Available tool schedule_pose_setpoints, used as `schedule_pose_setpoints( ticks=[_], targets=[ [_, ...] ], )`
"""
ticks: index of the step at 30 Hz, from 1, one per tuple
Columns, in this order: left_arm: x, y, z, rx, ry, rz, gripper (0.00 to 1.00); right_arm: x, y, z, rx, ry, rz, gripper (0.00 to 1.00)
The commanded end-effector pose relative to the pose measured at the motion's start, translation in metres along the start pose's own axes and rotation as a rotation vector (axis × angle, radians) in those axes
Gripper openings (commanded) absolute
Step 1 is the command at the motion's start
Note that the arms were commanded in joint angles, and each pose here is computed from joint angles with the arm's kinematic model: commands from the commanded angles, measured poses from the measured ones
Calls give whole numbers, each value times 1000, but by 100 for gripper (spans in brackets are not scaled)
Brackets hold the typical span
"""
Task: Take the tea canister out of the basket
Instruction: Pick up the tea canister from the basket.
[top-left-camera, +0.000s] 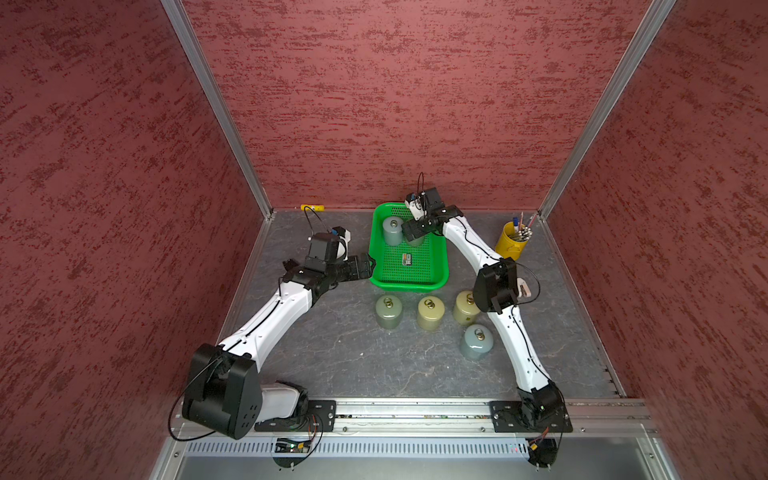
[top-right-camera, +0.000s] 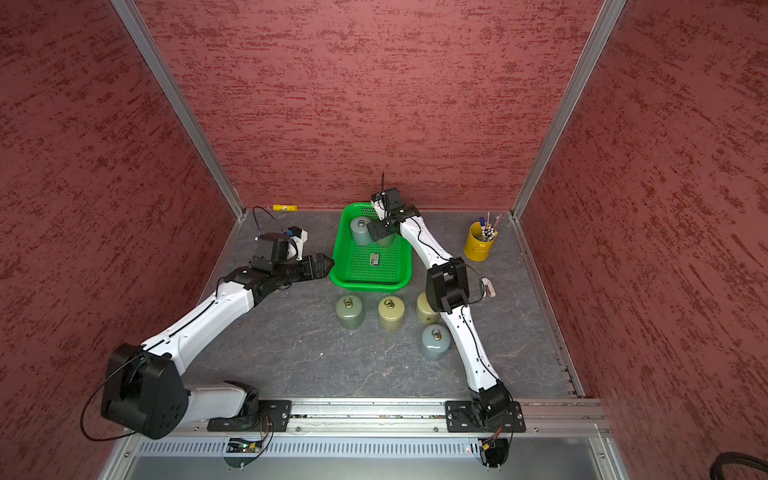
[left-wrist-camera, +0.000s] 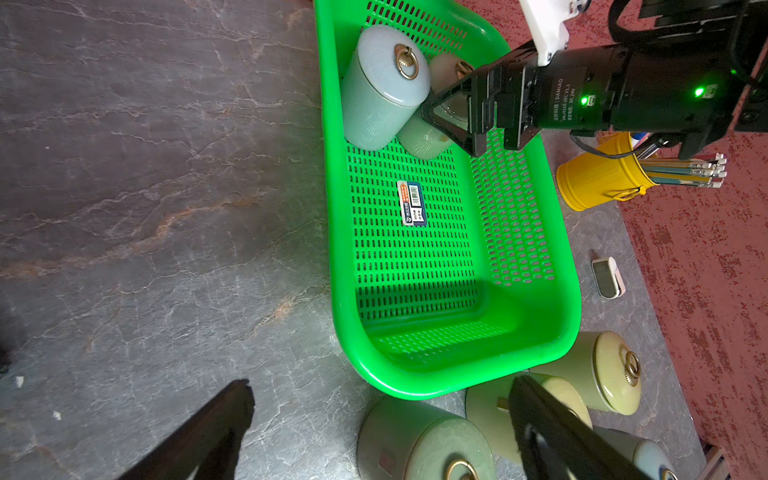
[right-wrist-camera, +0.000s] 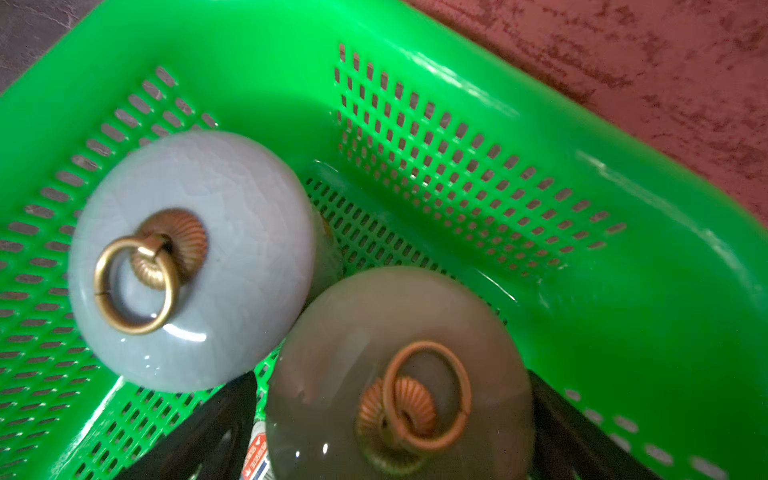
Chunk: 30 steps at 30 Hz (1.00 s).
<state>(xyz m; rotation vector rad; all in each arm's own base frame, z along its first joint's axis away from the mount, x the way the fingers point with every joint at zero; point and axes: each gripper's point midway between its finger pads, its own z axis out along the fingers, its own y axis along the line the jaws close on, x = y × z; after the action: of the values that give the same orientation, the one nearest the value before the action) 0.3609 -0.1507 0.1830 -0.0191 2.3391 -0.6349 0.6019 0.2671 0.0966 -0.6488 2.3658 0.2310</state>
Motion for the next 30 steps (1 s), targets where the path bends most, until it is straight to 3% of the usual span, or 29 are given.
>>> schedule_pose_setpoints(
  ticks=[1, 12, 22, 28, 30],
  targets=[
    [-8, -3, 0, 6, -10, 17, 100, -10, -4, 2, 3, -41, -4, 99],
    [-5, 2, 5, -9, 6, 18, 100, -12, -11, 6, 35, -55, -24, 84],
    [-2, 2, 3, -1, 5, 12, 100, -23, -5, -29, 26, -137, -19, 65],
    [-1, -1, -4, 13, -6, 7, 100, -17, 3, -57, 7, -154, 5, 45],
    [-1, -2, -6, 16, -10, 8, 100, -17, 6, -69, 2, -174, 8, 34]
  ],
)
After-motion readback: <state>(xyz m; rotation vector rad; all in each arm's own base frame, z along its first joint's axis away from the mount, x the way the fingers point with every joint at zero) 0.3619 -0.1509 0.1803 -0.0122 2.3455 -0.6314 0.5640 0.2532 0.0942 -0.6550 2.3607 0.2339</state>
